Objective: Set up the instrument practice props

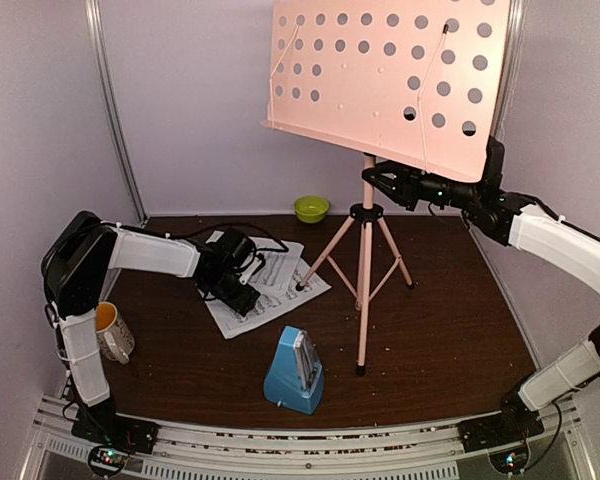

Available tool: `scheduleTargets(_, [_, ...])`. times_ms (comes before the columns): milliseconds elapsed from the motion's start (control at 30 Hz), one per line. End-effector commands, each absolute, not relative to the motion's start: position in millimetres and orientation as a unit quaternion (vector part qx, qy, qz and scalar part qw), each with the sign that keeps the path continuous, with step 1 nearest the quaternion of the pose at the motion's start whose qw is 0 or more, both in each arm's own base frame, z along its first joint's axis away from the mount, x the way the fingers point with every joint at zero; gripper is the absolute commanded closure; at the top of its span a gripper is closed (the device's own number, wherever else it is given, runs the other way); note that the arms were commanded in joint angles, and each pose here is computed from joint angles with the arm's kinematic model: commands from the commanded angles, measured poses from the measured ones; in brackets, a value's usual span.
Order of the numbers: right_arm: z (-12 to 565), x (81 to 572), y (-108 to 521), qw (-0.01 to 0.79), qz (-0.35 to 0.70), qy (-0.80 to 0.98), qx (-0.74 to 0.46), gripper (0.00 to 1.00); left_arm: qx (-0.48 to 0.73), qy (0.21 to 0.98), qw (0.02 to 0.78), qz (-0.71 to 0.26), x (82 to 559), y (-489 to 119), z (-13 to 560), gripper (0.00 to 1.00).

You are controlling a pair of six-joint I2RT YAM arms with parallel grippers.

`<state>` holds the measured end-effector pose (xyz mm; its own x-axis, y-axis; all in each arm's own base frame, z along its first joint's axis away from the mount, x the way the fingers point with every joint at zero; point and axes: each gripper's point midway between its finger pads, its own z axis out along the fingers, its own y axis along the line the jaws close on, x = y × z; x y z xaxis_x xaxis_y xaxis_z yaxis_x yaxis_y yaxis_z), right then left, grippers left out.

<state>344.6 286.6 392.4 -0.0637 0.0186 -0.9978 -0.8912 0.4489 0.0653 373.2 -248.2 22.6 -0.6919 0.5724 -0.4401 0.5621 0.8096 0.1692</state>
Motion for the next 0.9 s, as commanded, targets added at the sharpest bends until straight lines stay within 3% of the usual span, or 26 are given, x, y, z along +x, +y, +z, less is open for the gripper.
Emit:
scheduleTargets(0, [536,298,257,0.729,0.372,0.457,-0.347,1.00,0.272,0.941,0.197,0.034,359,-212,3,0.30])
scheduleTargets(467, [531,312,249,0.742,0.335,0.469,-0.342,1.00,0.139,0.976,0.147,0.078,343,-129,-8,0.34])
scheduleTargets(867, [534,320,234,0.749,0.342,0.462,-0.328,1.00,0.213,0.929,0.301,-0.022,391,-197,85,0.34])
